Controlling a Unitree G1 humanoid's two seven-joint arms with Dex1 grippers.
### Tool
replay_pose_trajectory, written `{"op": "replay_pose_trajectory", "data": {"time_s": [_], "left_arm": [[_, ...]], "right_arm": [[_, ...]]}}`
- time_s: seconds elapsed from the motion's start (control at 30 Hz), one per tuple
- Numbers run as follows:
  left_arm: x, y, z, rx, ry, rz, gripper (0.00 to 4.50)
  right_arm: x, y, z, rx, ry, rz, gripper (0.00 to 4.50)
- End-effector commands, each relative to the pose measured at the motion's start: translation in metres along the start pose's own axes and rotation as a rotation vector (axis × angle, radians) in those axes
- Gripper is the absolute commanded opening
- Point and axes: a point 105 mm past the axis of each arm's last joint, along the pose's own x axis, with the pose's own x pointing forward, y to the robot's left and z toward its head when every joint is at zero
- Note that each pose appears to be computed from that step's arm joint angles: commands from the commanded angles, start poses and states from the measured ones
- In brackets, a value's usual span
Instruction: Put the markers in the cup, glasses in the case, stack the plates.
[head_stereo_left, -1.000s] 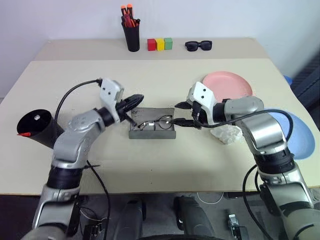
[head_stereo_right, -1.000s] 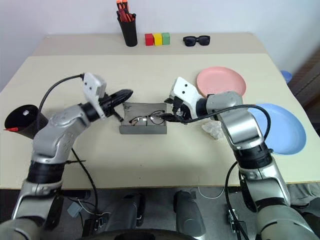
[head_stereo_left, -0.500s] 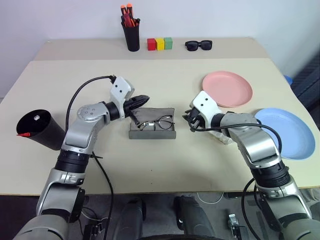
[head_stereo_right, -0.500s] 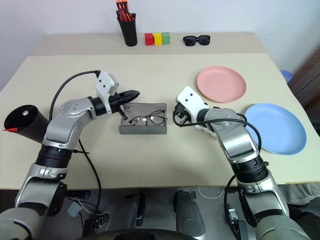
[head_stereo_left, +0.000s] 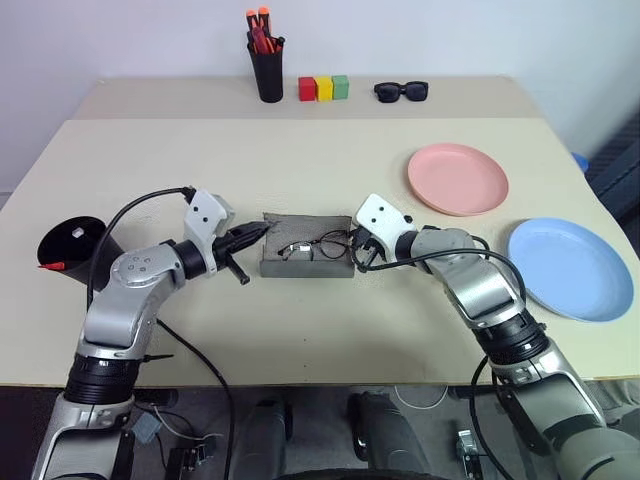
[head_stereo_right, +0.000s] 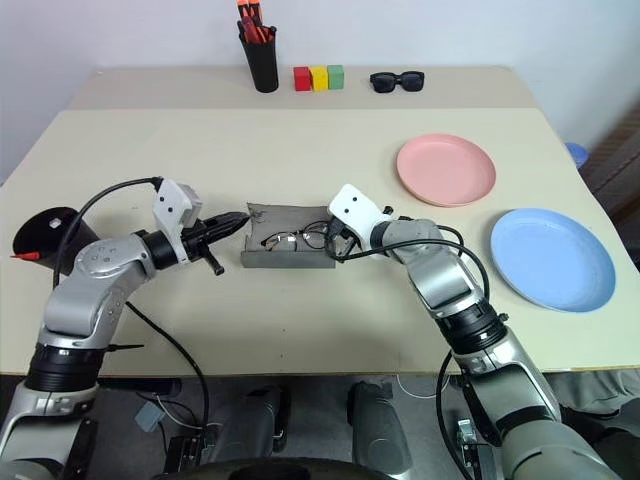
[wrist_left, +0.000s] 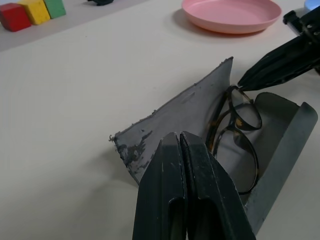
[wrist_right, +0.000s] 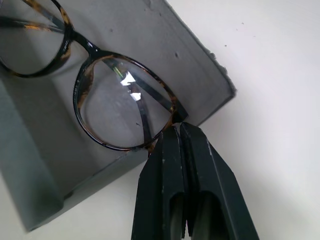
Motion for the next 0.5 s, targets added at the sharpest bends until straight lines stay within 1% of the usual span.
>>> {"op": "replay_pose_trajectory", "data": {"time_s": [0.03,0.23,0.5], "left_arm": [[-0.006,0.003,0.013,0.025,-0.044,0.018,0.0],[-0.006,0.002,0.011,0.021,-0.044,0.018,0.0],[0.002,-0.002,0.021,0.031,-0.048,0.008,0.0]], "right_arm": [[0.001,-0.003,0.016,-0.054,-0.054,0.0,0.02],[-0.002,0.003,0.026,-0.051,-0.108,0.033,0.02],[-0.005,-0.004,0.02,-0.065,-0.086,0.011,0.02]]}}
